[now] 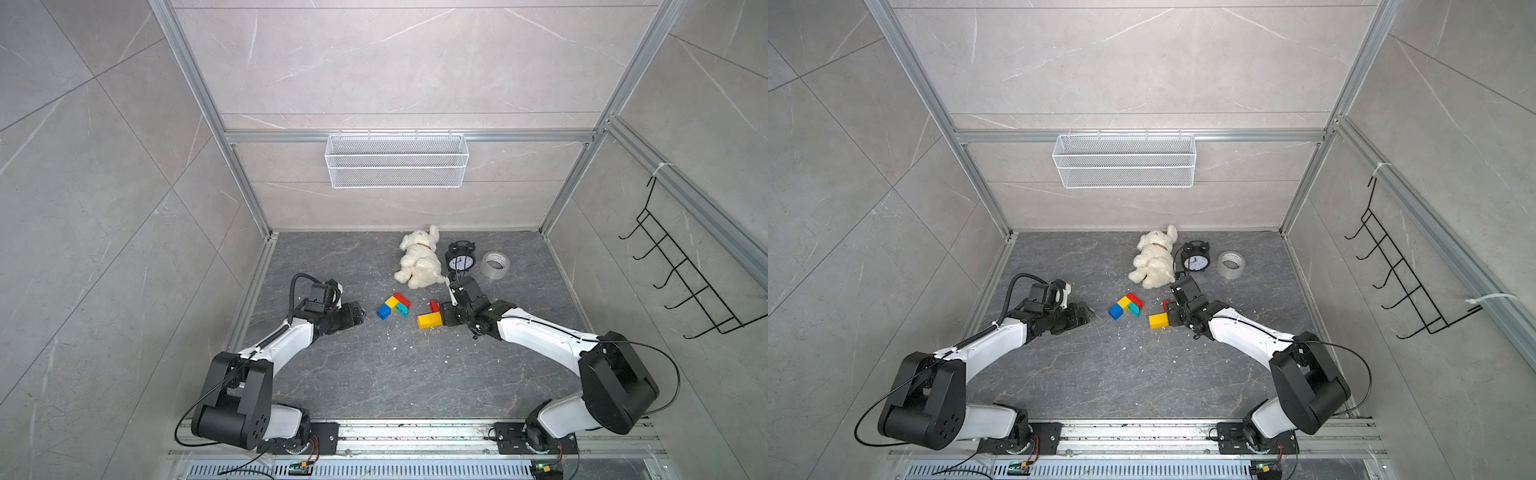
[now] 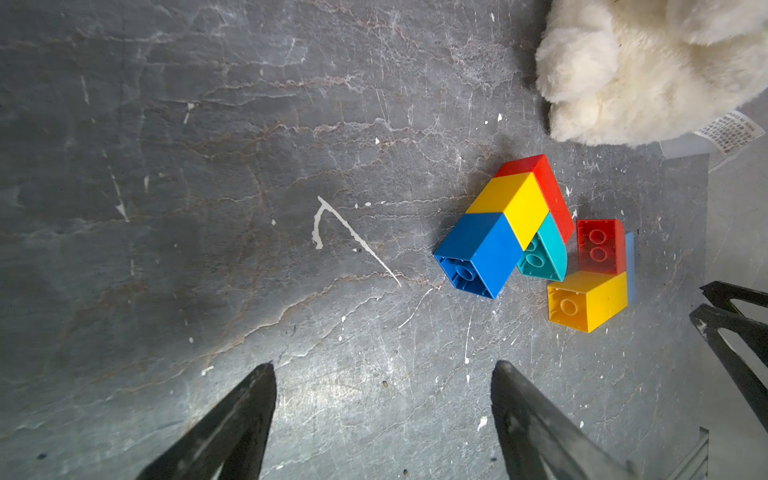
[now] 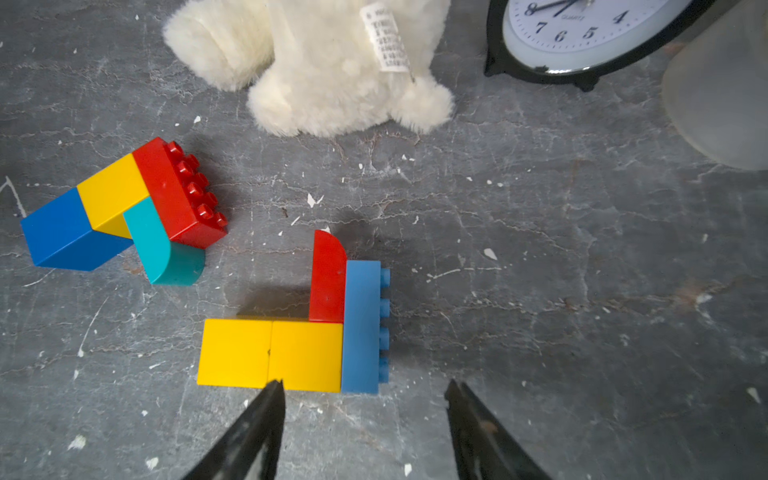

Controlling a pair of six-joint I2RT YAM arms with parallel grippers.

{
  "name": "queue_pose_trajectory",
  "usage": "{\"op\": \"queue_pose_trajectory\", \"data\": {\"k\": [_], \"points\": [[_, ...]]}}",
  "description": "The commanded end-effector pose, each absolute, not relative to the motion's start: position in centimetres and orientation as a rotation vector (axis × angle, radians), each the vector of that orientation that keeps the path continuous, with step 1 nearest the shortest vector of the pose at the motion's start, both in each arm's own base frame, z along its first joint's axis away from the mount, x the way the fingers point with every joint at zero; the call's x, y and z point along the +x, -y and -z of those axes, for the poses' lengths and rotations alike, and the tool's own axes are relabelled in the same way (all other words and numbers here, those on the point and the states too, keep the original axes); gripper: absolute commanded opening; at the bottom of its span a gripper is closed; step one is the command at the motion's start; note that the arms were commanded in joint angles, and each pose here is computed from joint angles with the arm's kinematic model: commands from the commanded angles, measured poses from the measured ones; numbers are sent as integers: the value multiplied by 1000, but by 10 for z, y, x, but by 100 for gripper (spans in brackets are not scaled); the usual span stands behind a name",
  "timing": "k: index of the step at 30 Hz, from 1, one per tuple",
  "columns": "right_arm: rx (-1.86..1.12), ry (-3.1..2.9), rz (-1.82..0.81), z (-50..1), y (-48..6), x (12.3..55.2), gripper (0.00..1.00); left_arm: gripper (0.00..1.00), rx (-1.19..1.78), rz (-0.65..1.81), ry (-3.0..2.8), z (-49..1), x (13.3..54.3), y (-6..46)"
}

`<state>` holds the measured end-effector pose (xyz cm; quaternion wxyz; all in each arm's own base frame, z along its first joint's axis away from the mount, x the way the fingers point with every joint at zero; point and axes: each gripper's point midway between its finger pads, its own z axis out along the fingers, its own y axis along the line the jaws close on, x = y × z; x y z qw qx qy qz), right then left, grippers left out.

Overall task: Assemble the letter r with lego
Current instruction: Adjust the lego brick at the center of the board, then reset both arms

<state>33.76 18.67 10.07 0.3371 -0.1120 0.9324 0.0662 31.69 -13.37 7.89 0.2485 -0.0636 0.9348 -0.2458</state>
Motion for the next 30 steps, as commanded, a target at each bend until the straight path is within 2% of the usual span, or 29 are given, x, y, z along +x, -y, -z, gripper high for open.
{"op": "queue_pose_trajectory", "data": {"k": [1, 4, 5, 6, 9, 14, 16, 18, 23, 26, 30], "points": [[-268, -2342, -128, -125, -172, 340, 66, 85, -115, 533, -2356, -136, 342, 119], [-205, -2218, -91, -157, -157, 345, 67, 89, -199, 217, -2214, -167, 352, 71], [-160, -2173, -51, -168, -146, 347, 69, 94, -245, 97, -2142, -176, 354, 50], [-118, -2133, -17, -177, -137, 349, 73, 99, -261, 11, -2048, -190, 358, 36], [-17, -2034, 105, -191, -108, 354, 86, 100, -262, -233, -1851, -201, 357, 1], [78, -1952, 375, -184, -70, 359, 94, 100, -152, -390, -1926, -159, 374, -10], [80, -1923, 445, -179, -63, 361, 99, 100, -91, -444, -1970, -139, 382, -9], [80, -1885, 471, -175, -59, 363, 99, 100, -88, -501, -1949, -129, 387, -16], [111, -1719, 438, -175, -40, 363, 99, 100, -173, -423, -1926, -107, 386, -34], [32, -1705, 403, -174, -43, 366, 99, 100, -147, -286, -1930, -103, 382, -31], [-37, -1804, 407, -139, -42, 372, 99, 100, -139, -187, -1897, -92, 381, -33]]}}
